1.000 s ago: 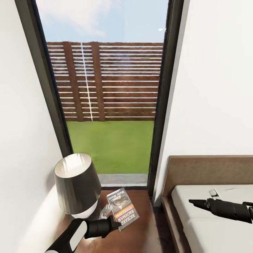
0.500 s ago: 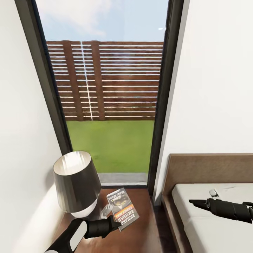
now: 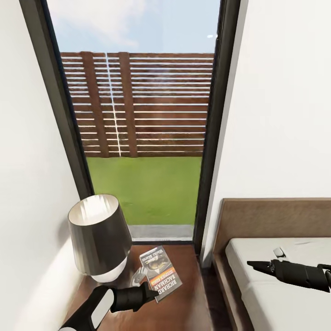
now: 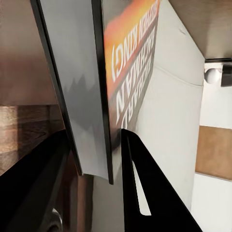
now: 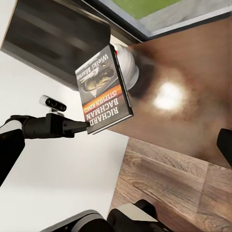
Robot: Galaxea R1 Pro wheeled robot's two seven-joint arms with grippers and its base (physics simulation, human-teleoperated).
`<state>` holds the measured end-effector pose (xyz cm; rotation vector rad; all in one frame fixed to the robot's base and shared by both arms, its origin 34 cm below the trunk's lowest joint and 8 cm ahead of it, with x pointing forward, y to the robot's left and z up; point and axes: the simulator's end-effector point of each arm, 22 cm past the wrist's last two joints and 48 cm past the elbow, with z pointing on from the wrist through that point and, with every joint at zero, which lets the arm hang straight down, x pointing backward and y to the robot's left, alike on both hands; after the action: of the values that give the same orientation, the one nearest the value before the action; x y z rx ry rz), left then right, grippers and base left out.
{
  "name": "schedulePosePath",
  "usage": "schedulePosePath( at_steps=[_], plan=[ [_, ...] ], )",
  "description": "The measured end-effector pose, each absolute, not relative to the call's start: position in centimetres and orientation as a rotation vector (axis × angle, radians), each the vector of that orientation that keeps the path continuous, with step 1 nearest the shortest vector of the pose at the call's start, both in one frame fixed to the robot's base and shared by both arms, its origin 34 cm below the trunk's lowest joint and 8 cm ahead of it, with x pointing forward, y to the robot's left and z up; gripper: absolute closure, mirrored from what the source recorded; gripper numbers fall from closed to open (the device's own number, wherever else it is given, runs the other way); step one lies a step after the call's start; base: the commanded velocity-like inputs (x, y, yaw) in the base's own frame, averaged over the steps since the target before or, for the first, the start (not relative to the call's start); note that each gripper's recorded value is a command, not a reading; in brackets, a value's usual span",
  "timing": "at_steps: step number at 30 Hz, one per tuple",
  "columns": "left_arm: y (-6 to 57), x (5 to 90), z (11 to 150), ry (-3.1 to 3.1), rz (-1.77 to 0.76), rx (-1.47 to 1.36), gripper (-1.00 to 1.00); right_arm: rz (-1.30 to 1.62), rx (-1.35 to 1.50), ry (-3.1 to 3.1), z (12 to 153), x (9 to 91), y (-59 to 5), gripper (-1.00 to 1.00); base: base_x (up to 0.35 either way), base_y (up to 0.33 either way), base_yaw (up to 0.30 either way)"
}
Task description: In the bedroom, move the book from the bed onto either nightstand, and place the two sandals side by side next to the bed.
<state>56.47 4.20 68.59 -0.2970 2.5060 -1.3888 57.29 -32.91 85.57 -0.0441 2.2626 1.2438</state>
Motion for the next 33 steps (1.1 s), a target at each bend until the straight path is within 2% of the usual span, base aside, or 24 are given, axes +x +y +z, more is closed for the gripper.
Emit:
schedulePosePath(
  at_steps=[33],
  plan=[
    [4.2,56.3,64.7,2.505,-1.389,-0.297,1.00,1.238,-0.049,2.261,81.6,57.1,-32.9,-1.00,0.000,0.000,0.000]
  ],
)
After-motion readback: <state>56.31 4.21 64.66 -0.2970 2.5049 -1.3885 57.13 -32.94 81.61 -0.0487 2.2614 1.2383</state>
